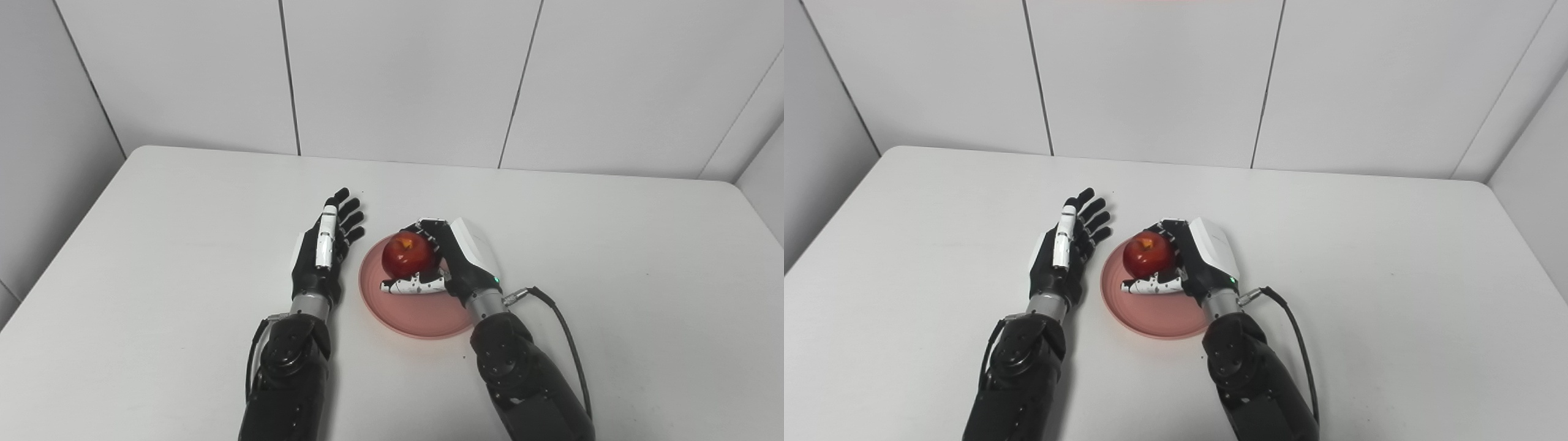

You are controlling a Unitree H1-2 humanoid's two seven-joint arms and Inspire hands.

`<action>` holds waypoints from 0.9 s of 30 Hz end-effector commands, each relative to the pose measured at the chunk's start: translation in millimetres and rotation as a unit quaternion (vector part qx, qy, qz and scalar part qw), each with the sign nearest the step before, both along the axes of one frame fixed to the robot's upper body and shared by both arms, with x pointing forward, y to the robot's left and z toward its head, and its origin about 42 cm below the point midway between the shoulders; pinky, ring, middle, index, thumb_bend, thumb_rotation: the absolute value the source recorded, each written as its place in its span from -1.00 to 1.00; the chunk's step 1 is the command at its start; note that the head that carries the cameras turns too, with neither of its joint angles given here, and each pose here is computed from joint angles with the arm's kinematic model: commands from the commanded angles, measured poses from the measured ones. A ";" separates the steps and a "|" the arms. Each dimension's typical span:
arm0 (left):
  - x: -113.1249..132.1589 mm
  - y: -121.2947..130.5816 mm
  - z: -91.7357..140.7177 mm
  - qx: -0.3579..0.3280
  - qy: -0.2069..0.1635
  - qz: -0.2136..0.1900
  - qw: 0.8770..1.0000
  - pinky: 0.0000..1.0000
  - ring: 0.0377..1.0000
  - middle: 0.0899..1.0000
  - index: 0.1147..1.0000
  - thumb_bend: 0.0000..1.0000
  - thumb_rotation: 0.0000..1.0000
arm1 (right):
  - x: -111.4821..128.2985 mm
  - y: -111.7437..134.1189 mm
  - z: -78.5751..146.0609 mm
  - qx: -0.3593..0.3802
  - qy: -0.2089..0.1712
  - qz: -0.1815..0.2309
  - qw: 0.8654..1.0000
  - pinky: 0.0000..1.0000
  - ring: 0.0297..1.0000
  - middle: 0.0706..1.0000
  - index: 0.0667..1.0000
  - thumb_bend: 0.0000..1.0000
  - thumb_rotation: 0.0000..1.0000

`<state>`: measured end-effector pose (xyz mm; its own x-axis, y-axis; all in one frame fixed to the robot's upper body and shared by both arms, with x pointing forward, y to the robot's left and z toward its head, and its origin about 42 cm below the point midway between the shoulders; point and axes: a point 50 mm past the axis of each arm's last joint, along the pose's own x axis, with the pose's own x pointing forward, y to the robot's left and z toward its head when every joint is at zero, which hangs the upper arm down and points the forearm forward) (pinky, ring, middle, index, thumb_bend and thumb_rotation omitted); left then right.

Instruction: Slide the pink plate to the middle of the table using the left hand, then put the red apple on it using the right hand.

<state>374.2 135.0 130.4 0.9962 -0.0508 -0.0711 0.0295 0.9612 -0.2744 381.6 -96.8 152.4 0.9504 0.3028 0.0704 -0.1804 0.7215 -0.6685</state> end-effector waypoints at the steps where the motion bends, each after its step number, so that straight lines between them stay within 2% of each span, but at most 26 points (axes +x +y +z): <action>1: 1.4 -5.6 1.4 -0.004 0.007 0.002 1.000 0.72 0.74 0.74 0.71 -0.31 1.00 | 0.8 4.9 14.2 0.005 -0.048 0.016 0.999 -0.36 -0.25 -0.13 -0.10 0.03 -0.74; 5: 1.7 -5.8 1.2 -0.002 0.008 0.002 1.000 0.70 0.73 0.73 0.70 -0.30 1.00 | -1.4 4.5 11.1 -0.004 -0.060 0.020 0.998 -0.36 -0.24 -0.13 -0.10 0.03 -0.74; 14: 0.9 -6.5 3.3 -0.007 0.012 0.002 1.000 0.69 0.73 0.72 0.69 -0.30 1.00 | -4.9 4.0 6.5 -0.016 -0.052 0.019 0.998 -0.40 -0.26 -0.14 -0.10 0.03 -0.74; 20: 0.8 -6.6 3.5 -0.004 0.011 0.000 1.000 0.69 0.73 0.73 0.70 -0.30 1.00 | -5.3 3.5 6.0 -0.023 -0.062 0.017 0.998 -0.41 -0.27 -0.13 -0.10 0.03 -0.74; 27: 1.2 -6.8 3.5 -0.003 0.009 -0.001 1.000 0.69 0.73 0.73 0.70 -0.30 1.00 | -6.5 2.6 9.9 -0.028 -0.062 0.008 0.998 -0.29 -0.14 0.01 -0.09 0.04 -0.71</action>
<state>374.0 134.0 131.4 0.9957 -0.0510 -0.0767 0.0282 0.9613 -0.2739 371.9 -95.4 148.4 0.9410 0.3171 0.1180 -0.1378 0.6777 -0.7223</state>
